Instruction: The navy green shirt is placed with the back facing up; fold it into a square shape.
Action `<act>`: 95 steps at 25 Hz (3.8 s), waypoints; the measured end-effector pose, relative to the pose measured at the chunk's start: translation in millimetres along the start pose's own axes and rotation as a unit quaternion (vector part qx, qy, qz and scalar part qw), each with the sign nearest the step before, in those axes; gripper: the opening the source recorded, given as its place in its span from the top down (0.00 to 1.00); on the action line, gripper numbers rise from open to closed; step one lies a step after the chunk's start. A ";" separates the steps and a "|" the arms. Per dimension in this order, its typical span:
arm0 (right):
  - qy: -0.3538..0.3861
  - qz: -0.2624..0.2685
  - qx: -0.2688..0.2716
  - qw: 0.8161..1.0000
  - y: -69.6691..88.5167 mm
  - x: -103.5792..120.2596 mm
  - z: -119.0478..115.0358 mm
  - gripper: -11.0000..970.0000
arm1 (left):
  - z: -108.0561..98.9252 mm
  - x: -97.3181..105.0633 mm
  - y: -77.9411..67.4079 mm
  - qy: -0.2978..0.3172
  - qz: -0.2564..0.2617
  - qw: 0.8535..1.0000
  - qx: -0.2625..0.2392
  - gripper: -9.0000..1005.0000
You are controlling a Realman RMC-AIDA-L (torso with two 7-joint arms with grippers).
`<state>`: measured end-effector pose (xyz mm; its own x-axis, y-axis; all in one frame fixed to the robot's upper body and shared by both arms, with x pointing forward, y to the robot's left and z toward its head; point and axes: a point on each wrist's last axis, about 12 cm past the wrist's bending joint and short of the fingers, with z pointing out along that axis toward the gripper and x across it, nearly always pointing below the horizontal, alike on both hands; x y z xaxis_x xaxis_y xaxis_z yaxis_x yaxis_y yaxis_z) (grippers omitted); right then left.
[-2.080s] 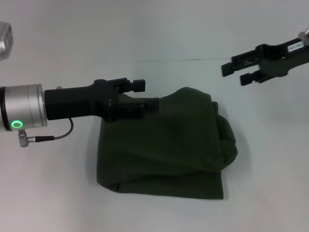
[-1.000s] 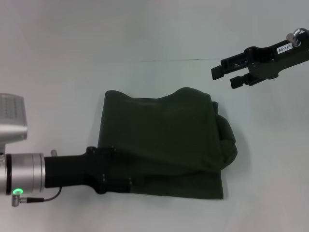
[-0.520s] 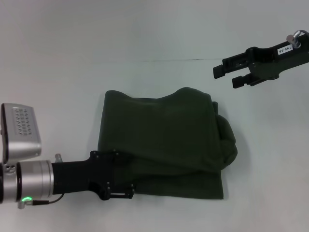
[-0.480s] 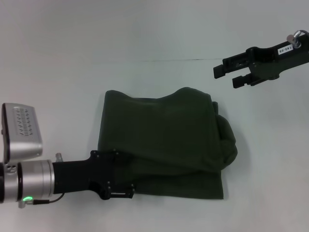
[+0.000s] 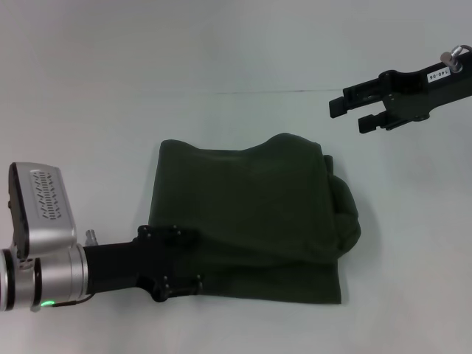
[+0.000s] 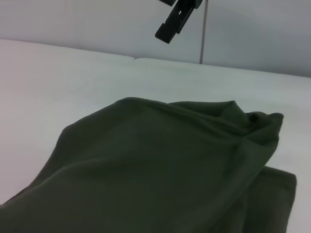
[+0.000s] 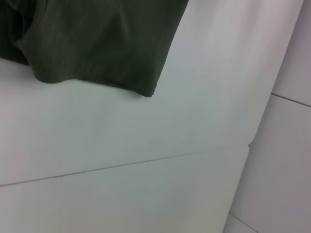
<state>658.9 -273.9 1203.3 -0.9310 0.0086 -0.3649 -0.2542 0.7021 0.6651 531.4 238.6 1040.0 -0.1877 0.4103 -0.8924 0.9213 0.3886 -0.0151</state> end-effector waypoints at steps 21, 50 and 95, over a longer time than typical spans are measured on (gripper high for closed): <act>-0.007 0.004 -0.006 1.000 -2.8 0.8 -3.8 0.11 | 0.9 6.9 -3.2 0.004 0.071 0.997 -0.013 0.81; -0.001 -0.010 -0.012 1.000 -1.4 2.6 -3.2 0.11 | -10.2 -22.0 -9.2 -0.060 -0.008 0.996 0.064 0.95; 0.218 -0.338 -0.014 0.915 79.2 39.1 103.6 0.11 | -86.0 -28.3 34.1 -0.171 -0.182 0.968 -0.005 0.11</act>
<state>629.4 -144.2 1174.2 -0.5726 -0.7108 -0.4086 -0.8120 0.4230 0.4021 538.8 311.1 1103.5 -0.3732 -0.0516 -0.9263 0.8119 0.4650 -0.3530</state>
